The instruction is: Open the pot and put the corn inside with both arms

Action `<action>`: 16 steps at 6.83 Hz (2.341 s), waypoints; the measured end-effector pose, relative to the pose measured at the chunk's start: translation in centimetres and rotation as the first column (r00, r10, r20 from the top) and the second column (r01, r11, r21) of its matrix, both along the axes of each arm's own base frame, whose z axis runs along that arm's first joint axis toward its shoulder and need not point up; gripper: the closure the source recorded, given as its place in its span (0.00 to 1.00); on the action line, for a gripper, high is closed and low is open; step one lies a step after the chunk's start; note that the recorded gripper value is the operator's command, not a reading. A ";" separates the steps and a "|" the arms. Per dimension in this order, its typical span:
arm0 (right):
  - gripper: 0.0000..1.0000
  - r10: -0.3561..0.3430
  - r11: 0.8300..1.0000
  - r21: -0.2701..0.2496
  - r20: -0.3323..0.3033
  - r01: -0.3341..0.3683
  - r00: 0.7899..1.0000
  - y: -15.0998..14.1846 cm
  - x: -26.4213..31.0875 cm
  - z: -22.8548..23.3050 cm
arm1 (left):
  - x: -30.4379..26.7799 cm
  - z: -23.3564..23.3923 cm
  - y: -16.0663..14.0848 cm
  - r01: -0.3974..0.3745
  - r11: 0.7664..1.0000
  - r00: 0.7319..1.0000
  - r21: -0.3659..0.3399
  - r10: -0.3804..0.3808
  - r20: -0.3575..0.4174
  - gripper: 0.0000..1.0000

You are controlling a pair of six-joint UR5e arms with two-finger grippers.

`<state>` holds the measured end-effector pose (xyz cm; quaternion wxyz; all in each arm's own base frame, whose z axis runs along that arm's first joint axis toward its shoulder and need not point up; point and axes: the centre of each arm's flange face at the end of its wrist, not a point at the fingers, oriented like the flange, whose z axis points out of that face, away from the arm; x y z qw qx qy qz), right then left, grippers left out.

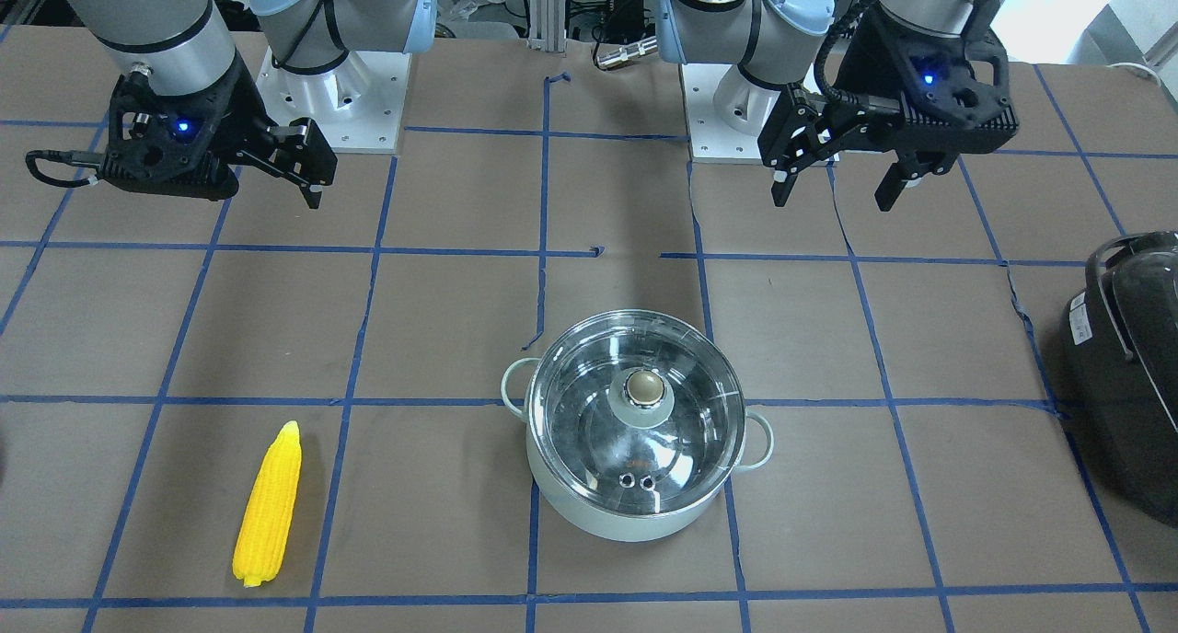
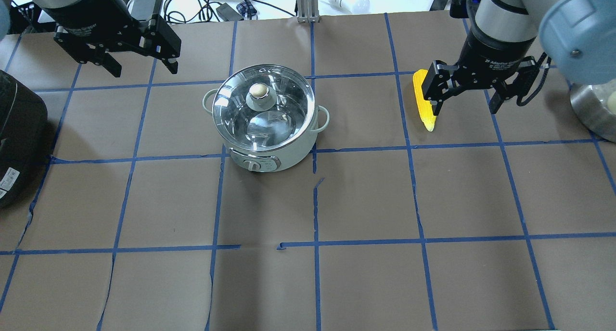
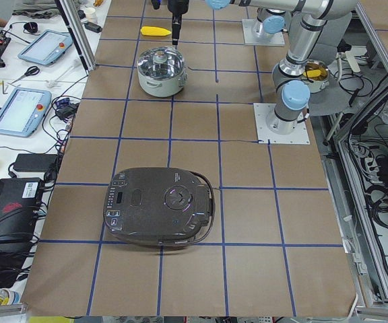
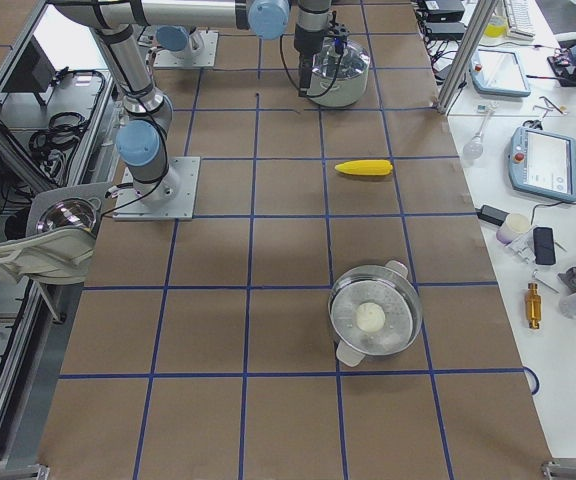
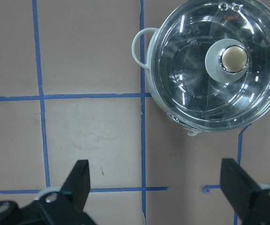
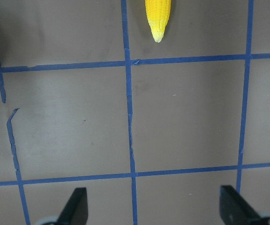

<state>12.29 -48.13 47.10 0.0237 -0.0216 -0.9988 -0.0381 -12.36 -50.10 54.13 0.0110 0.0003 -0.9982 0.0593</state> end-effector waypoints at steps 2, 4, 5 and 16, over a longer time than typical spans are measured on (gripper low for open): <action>0.00 0.001 1.000 0.002 -0.004 -0.001 1.000 0.0 0.0 -0.1 | 0.0 -0.1 0.0 -0.003 1.000 1.000 0.001 0.003 -0.001 0.00; 0.00 0.002 1.000 0.002 -0.005 -0.002 1.000 0.0 -0.1 -0.1 | 0.0 -0.3 0.0 -0.005 1.000 1.000 0.004 0.005 -0.002 0.00; 0.00 0.002 1.000 0.001 -0.005 -0.002 1.000 0.0 0.0 -0.1 | 0.0 -0.4 0.1 -0.008 1.000 1.000 0.007 0.008 -0.003 0.00; 0.00 0.006 1.000 0.003 -0.001 -0.006 1.000 -0.2 0.0 -0.2 | -8.7 -4.1 -4.1 -0.169 0.985 0.973 0.015 0.169 -0.160 0.00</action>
